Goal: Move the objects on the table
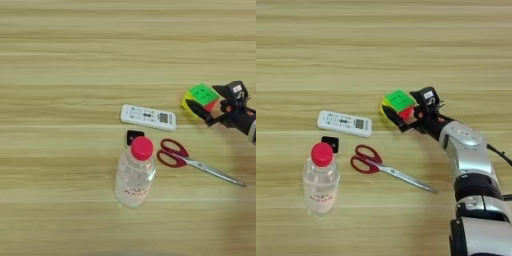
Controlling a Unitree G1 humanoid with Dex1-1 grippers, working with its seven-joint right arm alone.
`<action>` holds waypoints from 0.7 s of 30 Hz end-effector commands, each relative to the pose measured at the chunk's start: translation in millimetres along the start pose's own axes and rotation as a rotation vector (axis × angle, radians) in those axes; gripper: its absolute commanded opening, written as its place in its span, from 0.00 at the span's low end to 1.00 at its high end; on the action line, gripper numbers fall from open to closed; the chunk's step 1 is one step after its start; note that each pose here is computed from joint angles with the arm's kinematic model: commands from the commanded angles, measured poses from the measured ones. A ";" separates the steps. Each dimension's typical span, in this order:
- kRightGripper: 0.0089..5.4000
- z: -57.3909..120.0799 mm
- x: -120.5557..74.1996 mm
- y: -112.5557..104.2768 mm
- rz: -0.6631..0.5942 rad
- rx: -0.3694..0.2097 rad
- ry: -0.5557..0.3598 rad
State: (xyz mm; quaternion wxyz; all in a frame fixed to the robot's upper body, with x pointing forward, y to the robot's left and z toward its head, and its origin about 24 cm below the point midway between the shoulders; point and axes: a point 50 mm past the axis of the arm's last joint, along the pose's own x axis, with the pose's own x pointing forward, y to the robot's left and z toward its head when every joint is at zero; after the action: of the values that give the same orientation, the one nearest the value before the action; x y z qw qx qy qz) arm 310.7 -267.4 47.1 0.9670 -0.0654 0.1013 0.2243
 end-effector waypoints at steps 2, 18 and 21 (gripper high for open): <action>0.83 43.7 5.8 -14.5 -0.039 -0.055 -0.113; 0.62 40.1 6.5 -14.0 -0.037 -0.062 -0.086; 0.62 46.2 7.1 -12.4 -0.030 -0.079 -0.116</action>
State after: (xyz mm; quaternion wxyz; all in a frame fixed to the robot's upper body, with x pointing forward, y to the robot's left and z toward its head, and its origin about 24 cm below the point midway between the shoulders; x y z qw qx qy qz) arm 311.9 -266.9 46.5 0.9679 -0.0499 0.1103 0.2204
